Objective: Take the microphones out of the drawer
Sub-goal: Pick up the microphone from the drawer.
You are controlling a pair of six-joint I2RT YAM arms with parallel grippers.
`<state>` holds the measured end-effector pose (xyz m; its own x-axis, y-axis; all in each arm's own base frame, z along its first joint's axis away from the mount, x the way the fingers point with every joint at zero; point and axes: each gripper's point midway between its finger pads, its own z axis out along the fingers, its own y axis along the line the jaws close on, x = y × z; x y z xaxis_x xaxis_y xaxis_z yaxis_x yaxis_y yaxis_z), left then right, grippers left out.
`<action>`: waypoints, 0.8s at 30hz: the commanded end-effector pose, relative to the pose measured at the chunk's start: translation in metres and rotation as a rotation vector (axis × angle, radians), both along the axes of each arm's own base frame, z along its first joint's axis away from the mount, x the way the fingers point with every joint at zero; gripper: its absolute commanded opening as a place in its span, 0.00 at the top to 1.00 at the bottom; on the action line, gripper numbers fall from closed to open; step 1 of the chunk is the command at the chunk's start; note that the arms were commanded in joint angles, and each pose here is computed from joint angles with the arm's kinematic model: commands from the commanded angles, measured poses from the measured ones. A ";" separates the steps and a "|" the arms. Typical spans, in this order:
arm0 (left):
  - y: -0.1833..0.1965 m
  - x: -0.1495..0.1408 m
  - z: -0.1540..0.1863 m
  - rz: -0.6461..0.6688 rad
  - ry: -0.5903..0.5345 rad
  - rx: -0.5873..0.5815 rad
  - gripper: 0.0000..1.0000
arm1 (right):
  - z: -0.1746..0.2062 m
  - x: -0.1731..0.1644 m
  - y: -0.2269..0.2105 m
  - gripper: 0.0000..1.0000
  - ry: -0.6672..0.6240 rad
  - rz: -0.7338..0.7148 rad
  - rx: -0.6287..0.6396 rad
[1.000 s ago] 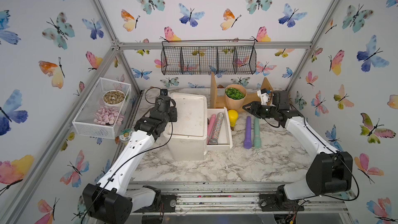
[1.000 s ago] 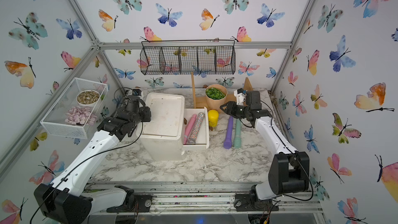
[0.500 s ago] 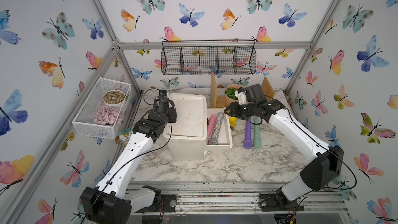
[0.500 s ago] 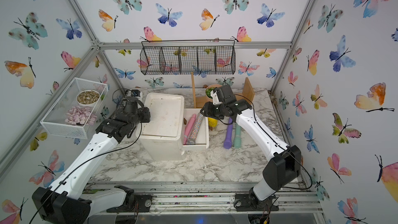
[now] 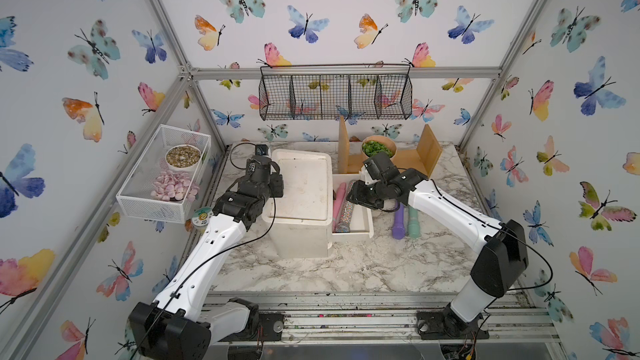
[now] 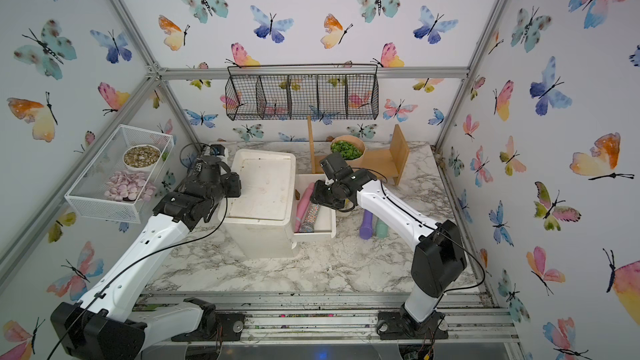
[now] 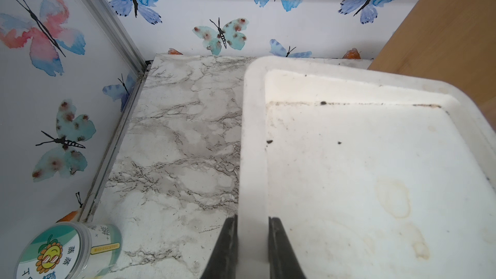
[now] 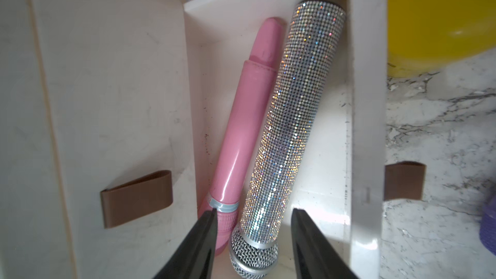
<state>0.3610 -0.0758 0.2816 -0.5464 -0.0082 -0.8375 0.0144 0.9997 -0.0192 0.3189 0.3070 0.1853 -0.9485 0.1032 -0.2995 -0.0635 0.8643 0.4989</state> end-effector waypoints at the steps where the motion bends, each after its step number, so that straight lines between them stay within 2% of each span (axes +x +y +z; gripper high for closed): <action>1: -0.003 0.003 -0.013 -0.023 0.003 -0.006 1.00 | -0.021 0.002 -0.003 0.49 0.016 -0.053 -0.053; 24: -0.006 0.003 -0.015 -0.040 0.013 -0.011 1.00 | -0.069 0.016 0.012 0.51 0.048 -0.076 -0.087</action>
